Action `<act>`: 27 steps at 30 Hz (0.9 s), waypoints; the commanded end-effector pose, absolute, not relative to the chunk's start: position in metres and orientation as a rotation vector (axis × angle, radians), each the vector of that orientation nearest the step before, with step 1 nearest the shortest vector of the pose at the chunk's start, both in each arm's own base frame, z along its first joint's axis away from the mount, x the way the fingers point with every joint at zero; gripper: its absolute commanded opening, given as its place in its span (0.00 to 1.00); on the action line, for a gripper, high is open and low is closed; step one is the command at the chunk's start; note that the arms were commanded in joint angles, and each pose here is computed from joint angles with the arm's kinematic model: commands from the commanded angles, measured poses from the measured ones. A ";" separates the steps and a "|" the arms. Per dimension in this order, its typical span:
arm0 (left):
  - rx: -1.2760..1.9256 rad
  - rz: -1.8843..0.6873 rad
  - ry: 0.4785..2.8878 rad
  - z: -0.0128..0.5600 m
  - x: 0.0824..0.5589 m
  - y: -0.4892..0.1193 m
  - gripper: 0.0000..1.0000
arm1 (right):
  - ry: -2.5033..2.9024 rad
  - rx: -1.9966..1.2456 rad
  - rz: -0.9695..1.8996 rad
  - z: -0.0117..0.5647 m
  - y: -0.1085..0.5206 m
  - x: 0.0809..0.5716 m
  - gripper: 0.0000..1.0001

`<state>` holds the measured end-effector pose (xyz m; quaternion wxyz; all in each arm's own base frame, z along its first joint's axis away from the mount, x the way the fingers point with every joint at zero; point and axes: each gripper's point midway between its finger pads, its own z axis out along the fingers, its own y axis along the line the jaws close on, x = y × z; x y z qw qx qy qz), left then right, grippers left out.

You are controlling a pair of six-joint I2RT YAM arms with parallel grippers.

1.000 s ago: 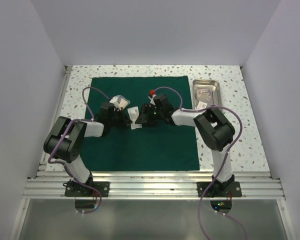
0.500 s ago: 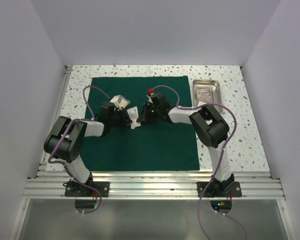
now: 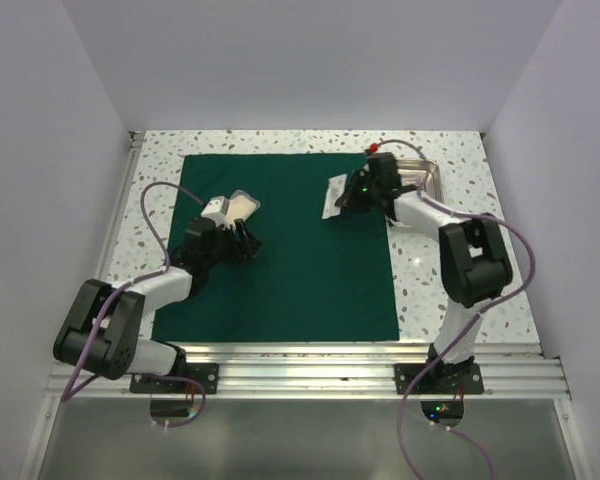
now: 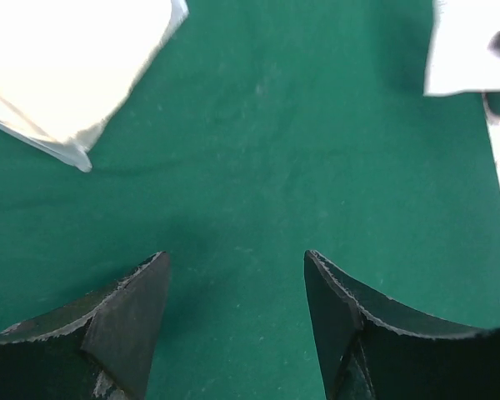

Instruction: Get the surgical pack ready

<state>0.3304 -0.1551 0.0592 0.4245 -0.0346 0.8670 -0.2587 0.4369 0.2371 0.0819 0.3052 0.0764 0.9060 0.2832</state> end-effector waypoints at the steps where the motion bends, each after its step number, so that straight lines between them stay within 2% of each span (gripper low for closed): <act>1: -0.094 -0.589 2.071 0.078 0.339 -0.145 0.70 | 2.327 0.346 0.611 0.111 0.156 0.450 0.00; 7: -0.097 -0.588 2.068 0.079 0.338 -0.144 0.70 | 2.256 0.521 0.468 0.131 0.052 0.465 0.00; 9: -0.097 -0.594 2.067 0.080 0.338 -0.145 0.70 | 2.308 0.565 0.418 0.120 0.017 0.463 0.00; 13: -0.095 -0.608 2.067 0.080 0.336 -0.147 0.70 | 2.366 0.466 0.377 0.125 -0.003 0.475 0.00; 22: -0.109 -0.598 2.059 0.084 0.336 -0.144 0.69 | 2.476 0.307 0.507 0.097 0.017 0.481 0.00; 24: -0.118 -0.593 2.058 0.084 0.336 -0.143 0.70 | 2.489 0.310 0.479 0.095 0.013 0.479 0.05; 27: -0.130 -0.583 2.064 0.081 0.336 -0.141 0.71 | 2.493 0.310 0.446 0.098 0.012 0.473 0.26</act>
